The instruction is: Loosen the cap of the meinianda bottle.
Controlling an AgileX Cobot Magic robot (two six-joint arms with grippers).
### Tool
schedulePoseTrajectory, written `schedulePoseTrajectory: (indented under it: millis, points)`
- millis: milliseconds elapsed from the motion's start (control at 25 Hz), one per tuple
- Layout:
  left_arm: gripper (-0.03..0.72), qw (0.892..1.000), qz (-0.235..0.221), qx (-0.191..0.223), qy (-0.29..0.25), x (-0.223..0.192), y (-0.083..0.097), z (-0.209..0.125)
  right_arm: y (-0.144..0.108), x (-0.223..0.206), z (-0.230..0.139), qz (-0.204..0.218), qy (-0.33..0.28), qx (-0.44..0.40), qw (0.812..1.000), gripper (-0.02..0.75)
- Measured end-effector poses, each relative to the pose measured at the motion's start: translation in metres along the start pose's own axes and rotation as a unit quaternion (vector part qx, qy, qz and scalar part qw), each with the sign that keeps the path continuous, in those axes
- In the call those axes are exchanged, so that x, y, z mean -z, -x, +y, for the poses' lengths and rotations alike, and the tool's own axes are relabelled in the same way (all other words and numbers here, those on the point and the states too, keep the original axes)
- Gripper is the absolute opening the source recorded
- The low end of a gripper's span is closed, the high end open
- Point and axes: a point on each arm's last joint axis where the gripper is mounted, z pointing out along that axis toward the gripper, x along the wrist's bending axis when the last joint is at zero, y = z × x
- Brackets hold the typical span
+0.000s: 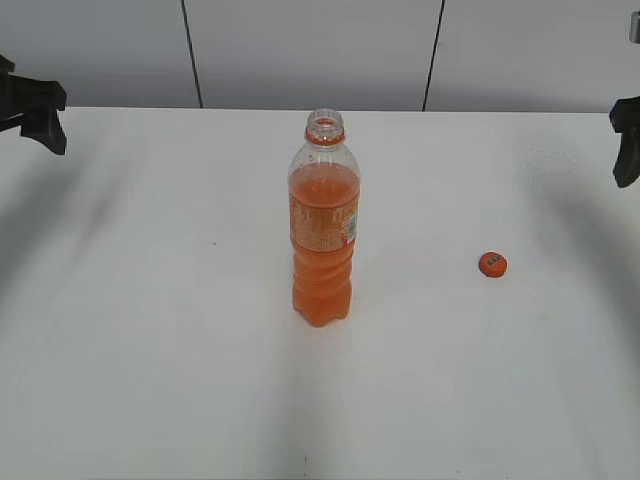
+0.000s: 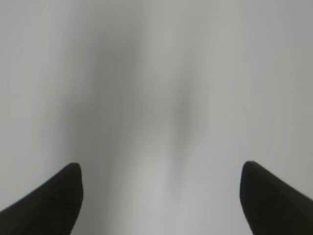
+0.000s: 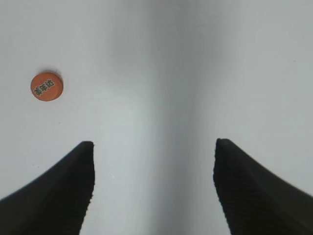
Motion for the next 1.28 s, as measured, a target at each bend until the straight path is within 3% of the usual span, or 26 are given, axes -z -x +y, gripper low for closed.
schedulePoseTrajectory:
  millis: [240,560,920,1280]
  points:
    - [0.591,1.0,0.001,0.0,-0.006,0.017,-0.001,-0.003,0.0,0.006,-0.003,0.0,-0.006,0.001,1.0,0.566]
    - [0.591,0.999,-0.003,-0.001,0.046,0.087,-0.003,-0.008,-0.001,0.048,-0.02,0.0,0.01,0.014,1.0,0.566]
    - [0.591,0.993,-0.009,-0.007,0.114,0.161,-0.007,-0.035,-0.002,0.117,-0.052,-0.007,0.088,0.039,0.995,0.566]
    - [0.591,0.981,-0.002,-0.019,0.194,0.194,-0.016,-0.097,-0.005,0.175,-0.092,-0.004,0.183,0.043,0.982,0.566]
